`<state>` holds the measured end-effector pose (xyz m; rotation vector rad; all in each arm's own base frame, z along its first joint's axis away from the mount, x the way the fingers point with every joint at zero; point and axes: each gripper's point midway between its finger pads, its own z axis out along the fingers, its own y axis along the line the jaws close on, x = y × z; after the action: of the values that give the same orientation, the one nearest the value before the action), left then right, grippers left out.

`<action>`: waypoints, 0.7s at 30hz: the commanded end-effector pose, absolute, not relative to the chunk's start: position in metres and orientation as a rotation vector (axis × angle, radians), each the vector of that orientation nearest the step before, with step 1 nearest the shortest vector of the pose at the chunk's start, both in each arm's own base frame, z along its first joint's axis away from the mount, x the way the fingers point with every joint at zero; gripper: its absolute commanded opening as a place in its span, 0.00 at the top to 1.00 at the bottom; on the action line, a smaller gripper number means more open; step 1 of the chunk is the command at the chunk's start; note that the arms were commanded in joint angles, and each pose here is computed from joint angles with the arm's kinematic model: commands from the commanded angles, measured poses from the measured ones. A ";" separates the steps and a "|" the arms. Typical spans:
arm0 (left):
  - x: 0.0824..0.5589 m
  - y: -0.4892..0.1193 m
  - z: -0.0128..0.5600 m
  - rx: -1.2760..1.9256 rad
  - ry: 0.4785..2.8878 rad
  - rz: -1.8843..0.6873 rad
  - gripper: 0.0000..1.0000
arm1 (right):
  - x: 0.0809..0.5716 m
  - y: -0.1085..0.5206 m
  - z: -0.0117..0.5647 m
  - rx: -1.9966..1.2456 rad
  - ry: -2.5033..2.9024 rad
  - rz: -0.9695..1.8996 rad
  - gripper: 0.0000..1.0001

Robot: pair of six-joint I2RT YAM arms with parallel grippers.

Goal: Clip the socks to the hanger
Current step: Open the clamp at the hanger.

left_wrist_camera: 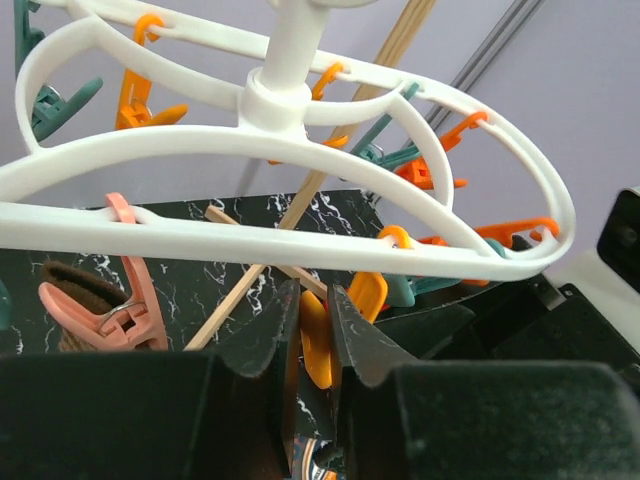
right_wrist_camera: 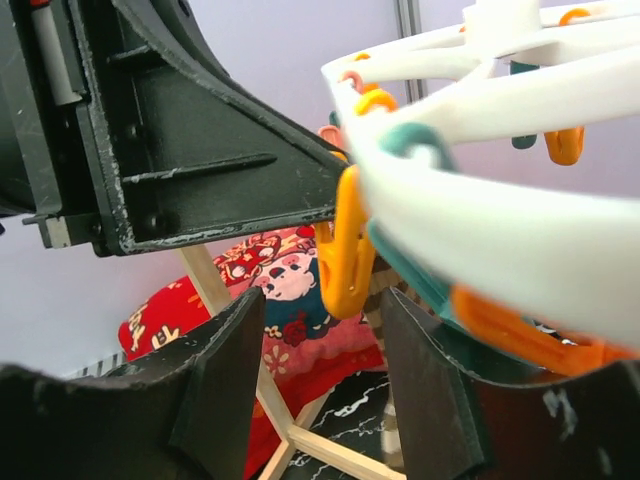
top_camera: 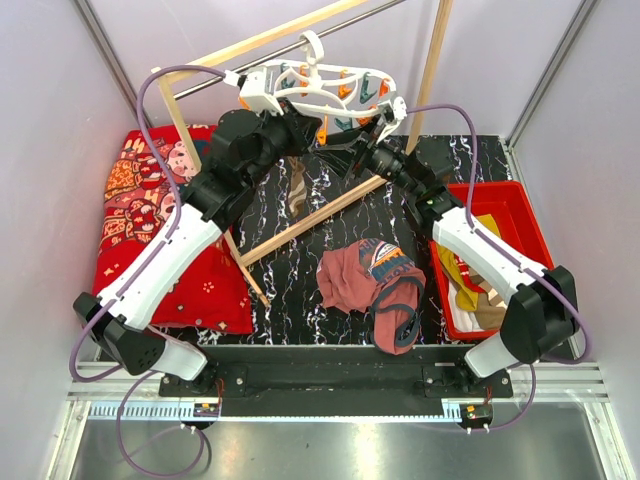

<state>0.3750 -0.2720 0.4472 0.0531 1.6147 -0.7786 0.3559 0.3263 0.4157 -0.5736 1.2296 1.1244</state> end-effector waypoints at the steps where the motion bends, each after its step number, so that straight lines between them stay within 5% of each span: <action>1: 0.358 -0.271 0.489 0.054 1.478 -0.905 0.94 | 0.354 0.323 0.449 -0.562 1.131 1.169 0.42; 13: 0.356 -0.271 0.489 0.032 1.467 -0.980 0.94 | 0.357 0.321 0.456 -0.529 1.112 1.184 0.50; 21: 0.354 -0.268 0.491 0.020 1.475 -0.978 0.91 | 0.357 0.319 0.456 -0.535 1.117 1.144 0.74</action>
<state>0.3692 -0.2761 0.4564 0.0328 1.5650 -0.9138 0.3620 0.3253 0.4262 -0.5248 1.2037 1.1782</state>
